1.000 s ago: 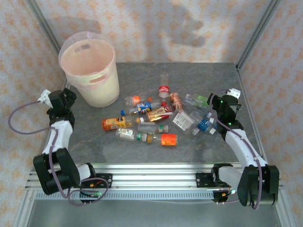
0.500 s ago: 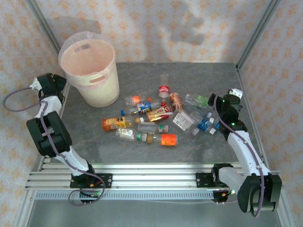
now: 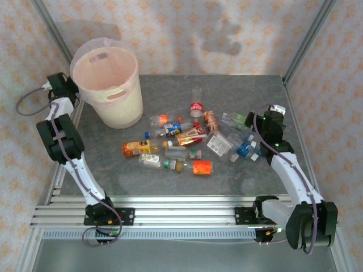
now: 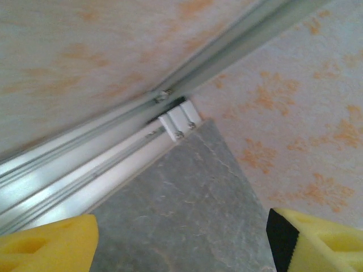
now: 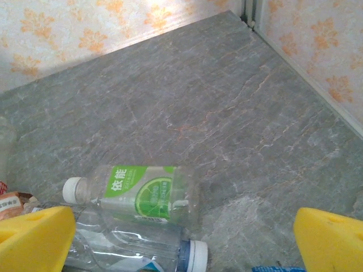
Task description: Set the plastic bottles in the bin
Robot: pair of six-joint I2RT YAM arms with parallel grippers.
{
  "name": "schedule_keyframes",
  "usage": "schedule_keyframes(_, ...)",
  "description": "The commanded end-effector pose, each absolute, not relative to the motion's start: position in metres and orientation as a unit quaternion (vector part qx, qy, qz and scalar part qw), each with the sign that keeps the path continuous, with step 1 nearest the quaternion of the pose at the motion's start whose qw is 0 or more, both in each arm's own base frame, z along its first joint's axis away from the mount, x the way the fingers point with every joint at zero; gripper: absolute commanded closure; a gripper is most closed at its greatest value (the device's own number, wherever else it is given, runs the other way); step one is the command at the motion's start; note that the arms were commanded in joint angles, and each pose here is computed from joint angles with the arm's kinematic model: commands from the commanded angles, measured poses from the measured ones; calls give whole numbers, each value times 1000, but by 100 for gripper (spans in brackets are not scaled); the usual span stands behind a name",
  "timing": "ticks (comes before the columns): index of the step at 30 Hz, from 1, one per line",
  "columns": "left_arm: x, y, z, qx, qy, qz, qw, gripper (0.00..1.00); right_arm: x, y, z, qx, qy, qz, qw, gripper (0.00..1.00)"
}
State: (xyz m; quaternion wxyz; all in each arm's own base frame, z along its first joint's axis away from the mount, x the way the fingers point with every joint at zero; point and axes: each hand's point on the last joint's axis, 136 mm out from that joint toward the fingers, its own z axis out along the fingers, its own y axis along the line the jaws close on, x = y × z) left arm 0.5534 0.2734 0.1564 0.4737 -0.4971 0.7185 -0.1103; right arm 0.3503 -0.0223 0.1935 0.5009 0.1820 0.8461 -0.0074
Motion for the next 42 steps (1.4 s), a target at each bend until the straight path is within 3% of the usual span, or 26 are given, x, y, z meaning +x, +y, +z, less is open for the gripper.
schedule_keyframes(1, 578, 237, 156, -440, 762, -141, 452, 23, 359, -15, 203, 176, 845, -7, 505, 1)
schedule_keyframes(14, 600, 182, 154, -343, 815, -164, 438, 24, 365, -3, 204, 166, 848, -1, 503, 1)
schedule_keyframes(42, 631, 95, 146, -285, 835, -216, 418, 27, 351, -8, 195, 212, 866, 0, 453, 1)
